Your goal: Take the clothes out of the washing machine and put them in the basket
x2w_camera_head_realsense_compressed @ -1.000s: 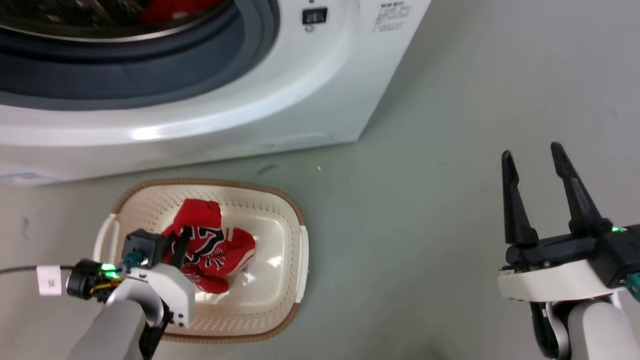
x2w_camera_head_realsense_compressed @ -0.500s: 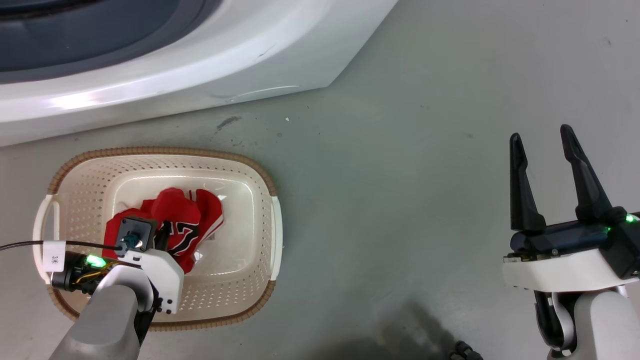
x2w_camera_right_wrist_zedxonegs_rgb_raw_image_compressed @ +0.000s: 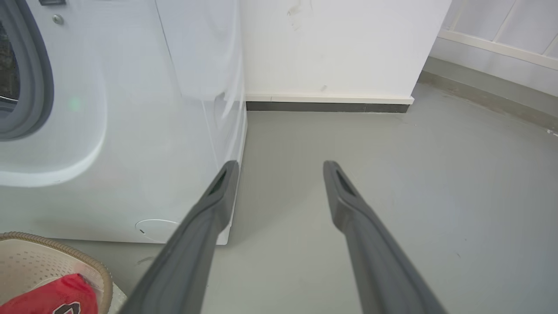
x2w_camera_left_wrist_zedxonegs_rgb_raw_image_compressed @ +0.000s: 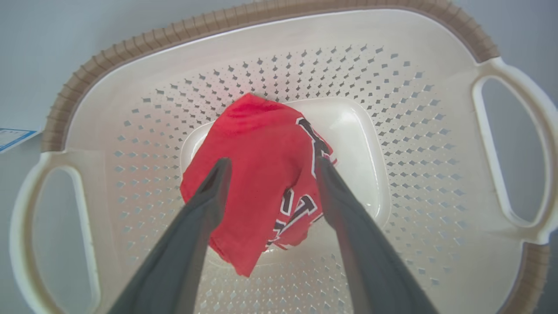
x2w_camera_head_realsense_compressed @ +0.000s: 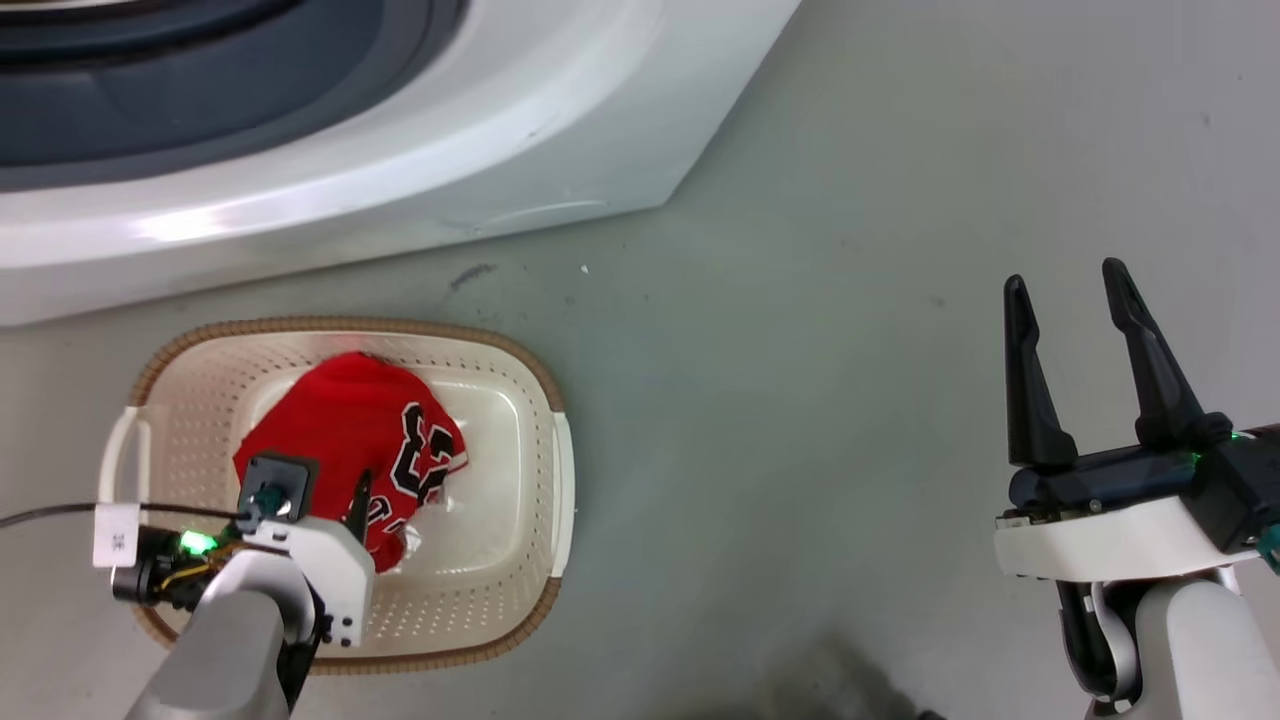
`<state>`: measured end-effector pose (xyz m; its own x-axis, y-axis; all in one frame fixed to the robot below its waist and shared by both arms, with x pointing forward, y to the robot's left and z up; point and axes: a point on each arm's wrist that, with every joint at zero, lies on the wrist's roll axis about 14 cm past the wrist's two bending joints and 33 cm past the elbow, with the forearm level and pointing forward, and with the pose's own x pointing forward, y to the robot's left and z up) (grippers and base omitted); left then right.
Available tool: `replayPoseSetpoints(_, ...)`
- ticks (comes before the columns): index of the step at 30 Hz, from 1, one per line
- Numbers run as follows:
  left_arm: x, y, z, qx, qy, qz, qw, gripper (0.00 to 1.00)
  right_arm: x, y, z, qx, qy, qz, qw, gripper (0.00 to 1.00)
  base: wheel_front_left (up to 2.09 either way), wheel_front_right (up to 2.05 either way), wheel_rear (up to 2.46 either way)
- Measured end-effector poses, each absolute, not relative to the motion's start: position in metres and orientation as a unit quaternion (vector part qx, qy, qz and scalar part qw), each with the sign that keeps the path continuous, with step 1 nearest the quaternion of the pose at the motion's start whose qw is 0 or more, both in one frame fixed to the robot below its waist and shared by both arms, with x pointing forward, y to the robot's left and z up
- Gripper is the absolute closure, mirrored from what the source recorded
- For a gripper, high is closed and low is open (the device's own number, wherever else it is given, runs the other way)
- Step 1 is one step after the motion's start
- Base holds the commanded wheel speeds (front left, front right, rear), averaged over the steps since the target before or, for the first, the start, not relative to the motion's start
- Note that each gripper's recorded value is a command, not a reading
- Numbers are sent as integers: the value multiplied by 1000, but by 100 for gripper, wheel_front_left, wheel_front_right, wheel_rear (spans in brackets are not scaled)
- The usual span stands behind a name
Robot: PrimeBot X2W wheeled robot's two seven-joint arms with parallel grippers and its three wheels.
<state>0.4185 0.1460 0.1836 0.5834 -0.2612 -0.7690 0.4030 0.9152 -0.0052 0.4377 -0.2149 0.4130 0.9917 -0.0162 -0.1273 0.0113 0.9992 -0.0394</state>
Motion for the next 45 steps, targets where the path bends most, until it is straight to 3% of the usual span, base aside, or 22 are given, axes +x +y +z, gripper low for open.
replayPoseSetpoints(16,426,163,322,30,235,-122,964,0,424,-202,485,-13,-24,7,1000,0,0,0,0)
replayPoseSetpoints(24,418,180,392,6,130,-75,989,0,413,-195,507,-4,-51,16,999,0,0,0,0)
replayPoseSetpoints(30,432,176,427,1,70,-85,994,0,410,-191,504,-3,-47,21,999,0,0,0,0)
replayPoseSetpoints(34,446,170,439,3,46,-101,994,0,409,-193,500,0,-41,17,999,0,0,0,0)
replayPoseSetpoints(40,508,157,468,3,-15,-135,991,0,413,-201,480,-2,-14,6,1000,0,0,0,0)
replayPoseSetpoints(45,558,150,457,17,24,-171,985,0,419,-209,464,-1,6,-4,1000,0,0,0,0)
